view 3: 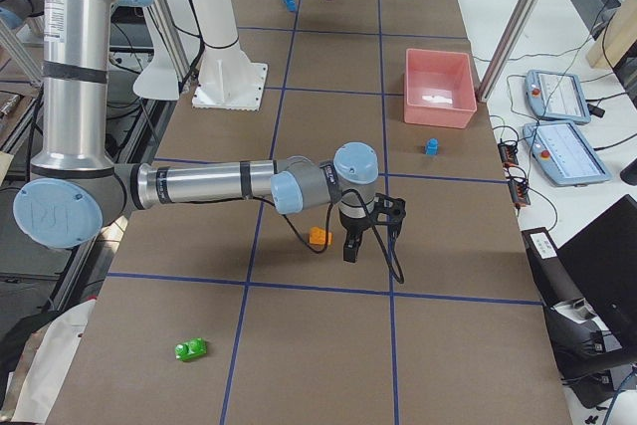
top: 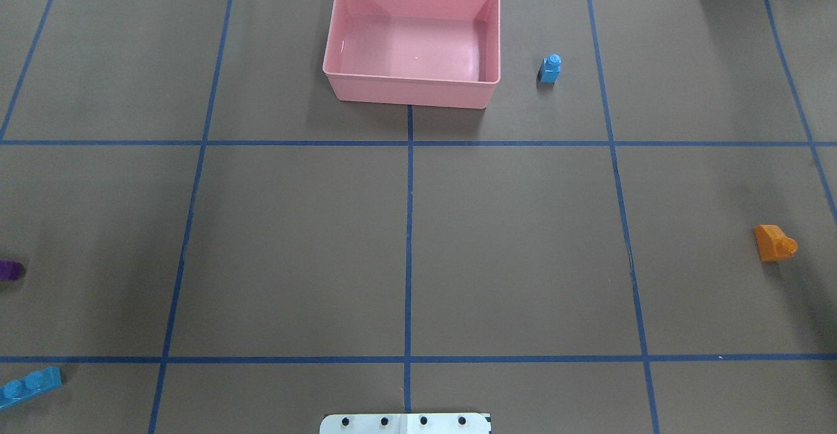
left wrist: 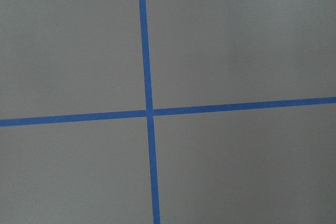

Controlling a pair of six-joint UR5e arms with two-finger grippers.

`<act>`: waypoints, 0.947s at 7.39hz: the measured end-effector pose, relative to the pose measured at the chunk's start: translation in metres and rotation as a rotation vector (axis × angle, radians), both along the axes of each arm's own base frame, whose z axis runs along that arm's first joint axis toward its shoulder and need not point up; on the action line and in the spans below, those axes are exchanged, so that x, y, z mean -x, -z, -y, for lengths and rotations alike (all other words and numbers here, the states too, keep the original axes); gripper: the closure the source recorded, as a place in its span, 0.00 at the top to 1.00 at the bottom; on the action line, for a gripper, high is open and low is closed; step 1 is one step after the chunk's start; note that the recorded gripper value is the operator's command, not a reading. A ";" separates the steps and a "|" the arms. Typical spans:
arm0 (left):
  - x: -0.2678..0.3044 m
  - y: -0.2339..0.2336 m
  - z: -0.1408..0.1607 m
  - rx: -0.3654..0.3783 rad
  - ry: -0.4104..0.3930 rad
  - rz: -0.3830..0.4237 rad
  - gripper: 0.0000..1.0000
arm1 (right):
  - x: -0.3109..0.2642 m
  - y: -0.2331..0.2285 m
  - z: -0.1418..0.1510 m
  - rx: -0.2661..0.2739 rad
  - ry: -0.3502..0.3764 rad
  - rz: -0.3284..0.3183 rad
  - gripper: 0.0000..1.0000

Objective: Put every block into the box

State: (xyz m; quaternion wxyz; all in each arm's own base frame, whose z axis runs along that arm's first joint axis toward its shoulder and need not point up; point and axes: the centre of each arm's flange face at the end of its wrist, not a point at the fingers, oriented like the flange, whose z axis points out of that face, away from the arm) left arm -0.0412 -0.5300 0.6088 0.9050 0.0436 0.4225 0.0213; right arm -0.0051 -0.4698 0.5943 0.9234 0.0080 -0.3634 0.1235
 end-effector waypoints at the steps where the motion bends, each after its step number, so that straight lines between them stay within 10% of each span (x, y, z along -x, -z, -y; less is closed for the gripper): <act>1: 0.000 0.000 0.000 0.000 0.000 -0.001 1.00 | 0.001 -0.001 0.000 0.001 0.002 0.001 1.00; 7: -0.043 0.030 0.000 -0.135 -0.070 -0.104 1.00 | 0.053 -0.007 0.000 -0.004 0.112 0.073 1.00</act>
